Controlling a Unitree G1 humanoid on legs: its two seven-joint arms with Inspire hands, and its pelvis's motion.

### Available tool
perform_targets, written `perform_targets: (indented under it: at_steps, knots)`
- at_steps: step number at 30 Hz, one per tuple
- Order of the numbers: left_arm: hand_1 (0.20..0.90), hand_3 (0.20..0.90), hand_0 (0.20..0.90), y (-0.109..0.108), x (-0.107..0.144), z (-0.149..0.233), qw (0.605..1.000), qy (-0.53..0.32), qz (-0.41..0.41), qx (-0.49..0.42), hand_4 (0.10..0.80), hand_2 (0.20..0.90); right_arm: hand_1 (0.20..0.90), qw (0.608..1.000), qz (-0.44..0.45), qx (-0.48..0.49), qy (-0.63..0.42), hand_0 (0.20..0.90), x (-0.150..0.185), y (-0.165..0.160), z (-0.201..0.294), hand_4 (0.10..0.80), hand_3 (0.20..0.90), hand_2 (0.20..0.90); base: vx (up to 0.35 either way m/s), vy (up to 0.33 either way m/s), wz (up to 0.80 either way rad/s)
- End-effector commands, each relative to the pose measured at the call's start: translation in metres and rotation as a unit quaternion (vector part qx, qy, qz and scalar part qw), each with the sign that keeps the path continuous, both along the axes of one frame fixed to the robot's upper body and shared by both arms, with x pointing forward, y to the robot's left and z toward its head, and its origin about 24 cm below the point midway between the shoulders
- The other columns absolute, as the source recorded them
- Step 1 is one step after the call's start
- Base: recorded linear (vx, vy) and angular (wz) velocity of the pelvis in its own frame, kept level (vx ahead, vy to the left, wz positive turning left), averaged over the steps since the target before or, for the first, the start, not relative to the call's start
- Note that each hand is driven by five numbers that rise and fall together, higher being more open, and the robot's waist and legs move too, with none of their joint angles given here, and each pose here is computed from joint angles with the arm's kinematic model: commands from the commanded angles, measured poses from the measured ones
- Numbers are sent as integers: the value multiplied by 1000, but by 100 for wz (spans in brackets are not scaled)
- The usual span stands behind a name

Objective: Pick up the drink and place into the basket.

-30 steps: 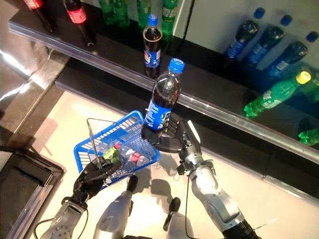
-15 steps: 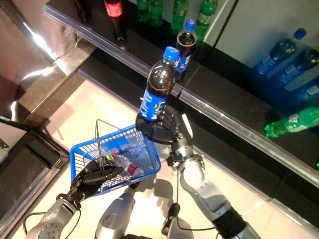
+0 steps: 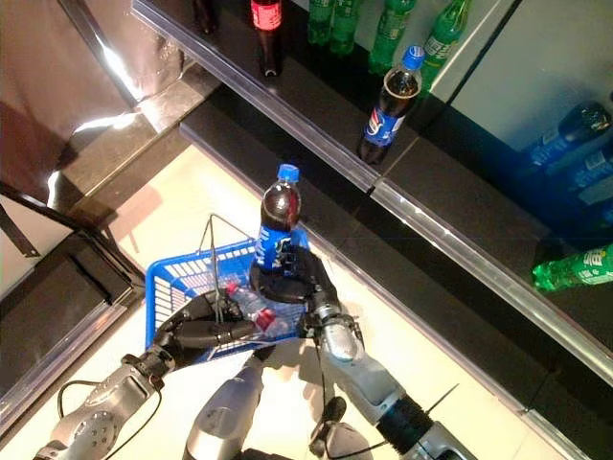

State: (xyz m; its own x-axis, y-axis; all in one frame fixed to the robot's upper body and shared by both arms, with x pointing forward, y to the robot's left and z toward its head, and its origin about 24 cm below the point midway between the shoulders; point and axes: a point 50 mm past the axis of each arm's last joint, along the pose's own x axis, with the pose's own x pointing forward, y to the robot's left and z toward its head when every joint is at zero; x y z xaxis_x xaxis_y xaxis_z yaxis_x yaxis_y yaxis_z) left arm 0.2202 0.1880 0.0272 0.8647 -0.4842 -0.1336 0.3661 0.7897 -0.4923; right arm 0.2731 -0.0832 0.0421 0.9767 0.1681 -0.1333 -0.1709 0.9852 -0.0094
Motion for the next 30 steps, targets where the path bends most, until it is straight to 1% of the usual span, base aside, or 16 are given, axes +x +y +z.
perform_targets:
  at_steps: [1,4,5,7,10,13,15,17,18,19,23,24,25,28,30]
  knots:
    - [300,200,300,-64,-11,126,899,-331,-211,-195,100,300,300,992,47,16,-115,300,6,33,37,100,200,300,33,14,12]
    - [300,200,300,-65,-19,140,870,-364,-256,-211,100,300,300,997,17,-12,-76,300,11,29,13,100,200,300,24,9,11]
    - [300,200,300,-65,-20,141,867,-367,-260,-213,100,300,300,997,15,-15,-74,300,12,29,11,100,200,300,3,1,13]
    - [300,200,300,-68,-25,150,843,-389,-297,-225,100,300,300,997,-1,-51,-61,300,15,27,1,100,200,300,9,-1,9]
    - [300,200,300,-69,-27,166,811,-424,-330,-232,100,300,300,994,-34,-103,-22,300,21,19,-18,100,200,300,20,-8,16]
    - [300,200,300,-69,-30,180,789,-455,-341,-233,100,300,300,988,-71,-131,43,300,22,5,-41,100,200,300,39,-12,6]
    - [300,200,300,-69,-30,185,782,-464,-343,-234,100,300,300,984,-85,-136,72,300,21,-1,-51,100,200,300,33,-9,5]
    - [300,200,300,-69,-32,193,767,-474,-354,-248,100,300,300,975,-104,-147,133,300,15,-11,-74,100,200,300,45,-14,0]
    - [300,200,300,-69,-32,193,767,-474,-354,-249,100,300,300,975,-104,-147,134,300,15,-11,-74,100,200,300,45,-25,1]
    - [300,200,300,-72,-35,198,754,-484,-367,-251,100,300,300,968,-112,-155,164,300,12,-15,-84,100,200,300,30,-30,1]
    - [300,200,300,-77,-38,209,735,-500,-384,-249,100,300,300,951,-101,-181,230,300,6,-21,-104,100,200,300,25,-35,4]
    - [300,200,300,-79,-39,212,732,-504,-387,-246,100,300,300,940,-82,-200,265,300,0,-24,-114,100,200,300,12,-21,9]
    - [300,200,300,-79,-39,212,732,-504,-387,-246,100,300,300,940,-82,-200,265,300,0,-24,-114,100,200,300,13,-35,6]
    - [300,200,300,-83,-39,217,731,-513,-385,-233,100,300,300,889,3,-272,369,300,-23,-34,-139,100,200,300,6,-41,2]
    - [300,200,300,-82,-39,217,735,-512,-380,-230,100,300,300,873,16,-286,395,300,-31,-39,-145,100,200,300,0,0,0]
